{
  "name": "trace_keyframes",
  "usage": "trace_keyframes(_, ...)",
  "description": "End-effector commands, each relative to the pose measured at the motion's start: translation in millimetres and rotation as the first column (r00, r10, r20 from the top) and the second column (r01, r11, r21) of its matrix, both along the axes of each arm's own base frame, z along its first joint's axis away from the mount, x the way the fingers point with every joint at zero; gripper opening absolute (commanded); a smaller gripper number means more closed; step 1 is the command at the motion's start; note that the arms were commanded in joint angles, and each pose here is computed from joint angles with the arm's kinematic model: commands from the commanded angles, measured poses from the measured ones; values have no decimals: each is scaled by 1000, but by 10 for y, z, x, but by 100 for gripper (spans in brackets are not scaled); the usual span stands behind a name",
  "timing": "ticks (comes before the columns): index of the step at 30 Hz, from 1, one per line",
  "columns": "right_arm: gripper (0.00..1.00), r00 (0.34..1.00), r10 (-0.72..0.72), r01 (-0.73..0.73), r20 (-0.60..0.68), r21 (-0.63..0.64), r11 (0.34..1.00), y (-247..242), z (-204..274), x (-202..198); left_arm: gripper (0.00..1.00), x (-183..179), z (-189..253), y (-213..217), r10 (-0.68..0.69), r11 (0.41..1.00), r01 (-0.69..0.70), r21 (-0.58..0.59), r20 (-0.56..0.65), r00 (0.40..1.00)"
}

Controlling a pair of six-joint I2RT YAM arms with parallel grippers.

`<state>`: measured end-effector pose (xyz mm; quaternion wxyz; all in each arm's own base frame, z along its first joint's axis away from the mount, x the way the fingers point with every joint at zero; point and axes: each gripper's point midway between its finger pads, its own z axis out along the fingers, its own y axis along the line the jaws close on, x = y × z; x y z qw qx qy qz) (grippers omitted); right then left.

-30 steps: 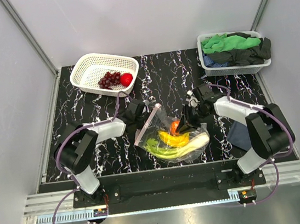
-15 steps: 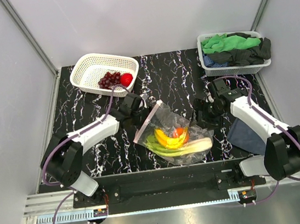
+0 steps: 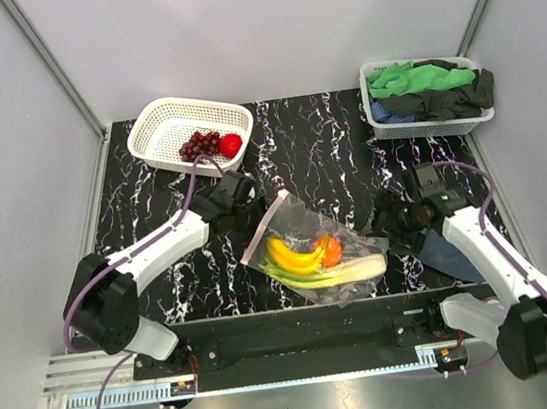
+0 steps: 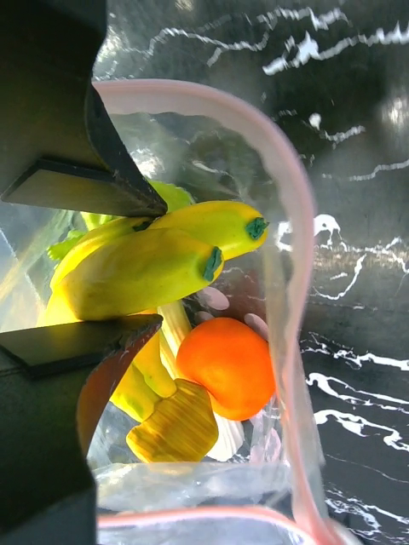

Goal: Open the zip-top bag and remove the fake food

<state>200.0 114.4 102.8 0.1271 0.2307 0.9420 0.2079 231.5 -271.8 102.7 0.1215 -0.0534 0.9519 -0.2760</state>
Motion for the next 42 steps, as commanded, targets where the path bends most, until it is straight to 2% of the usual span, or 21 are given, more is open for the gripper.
trace_keyframes(1,100,994,-111,112,-23,66,992,18,56,-108,0,102,272,31,58,998,-57,-18,64,996)
trace_keyframes(4,100,993,-115,118,-40,89,989,48,12,-171,0,69,272,101,61,998,-62,10,59,996)
trace_keyframes(6,98,990,-137,142,-39,163,976,152,-94,-129,0,54,303,132,48,999,-50,19,74,996)
trace_keyframes(7,88,987,-156,159,-30,189,969,181,-138,-87,0,55,323,147,46,999,-48,25,80,996)
trace_keyframes(9,78,982,-187,180,7,228,957,222,-237,40,0,38,348,188,39,998,-42,39,91,995)
trace_keyframes(12,57,983,-180,166,41,238,957,255,-253,214,0,8,375,190,30,999,-33,31,91,995)
trace_keyframes(14,39,986,-153,136,69,206,969,235,-229,315,0,-1,386,212,19,999,-23,37,99,995)
trace_keyframes(17,21,985,-125,109,115,137,985,154,-210,424,0,-25,395,361,15,995,-28,99,129,992)
trace_keyframes(21,3,985,-105,99,134,48,994,33,-197,491,0,-63,532,647,1,982,-41,186,209,978)
trace_keyframes(22,2,986,-101,97,133,37,995,19,-199,497,0,-60,525,793,21,968,-76,239,225,974)
trace_keyframes(26,0,992,-54,56,113,-16,998,-25,-242,512,0,-47,784,1030,40,958,-132,253,341,939)
trace_keyframes(30,0,996,-33,35,86,-17,999,-7,-288,521,0,8,941,1252,34,937,-172,303,411,911)
trace_keyframes(33,1,996,-27,28,84,-7,1000,18,-263,549,0,145,1058,1538,41,881,-245,405,450,892)
trace_keyframes(34,5,996,-26,27,80,-3,1000,27,-259,551,0,224,1091,1707,60,841,-296,452,466,883)
trace_keyframes(35,18,996,-17,16,86,8,1000,47,-221,570,0,312,1236,1789,50,819,-320,477,496,867)
trace_keyframes(36,21,996,-8,7,88,9,1000,58,-206,575,0,369,1297,1890,59,789,-351,505,507,860)
trace_keyframes(37,25,996,-2,1,86,8,1000,59,-202,586,0,450,1276,2076,71,723,-383,575,490,869)
trace_keyframes(38,36,996,9,-9,83,8,1000,70,-166,598,0,547,1477,2144,73,703,-416,577,523,849)
trace_keyframes(39,42,997,17,-18,78,10,1000,85,-153,606,0,653,1493,2288,78,639,-447,626,526,847)
trace_keyframes(42,57,995,44,-46,89,25,999,123,-75,668,0,952,1764,2560,92,541,-541,643,595,799)
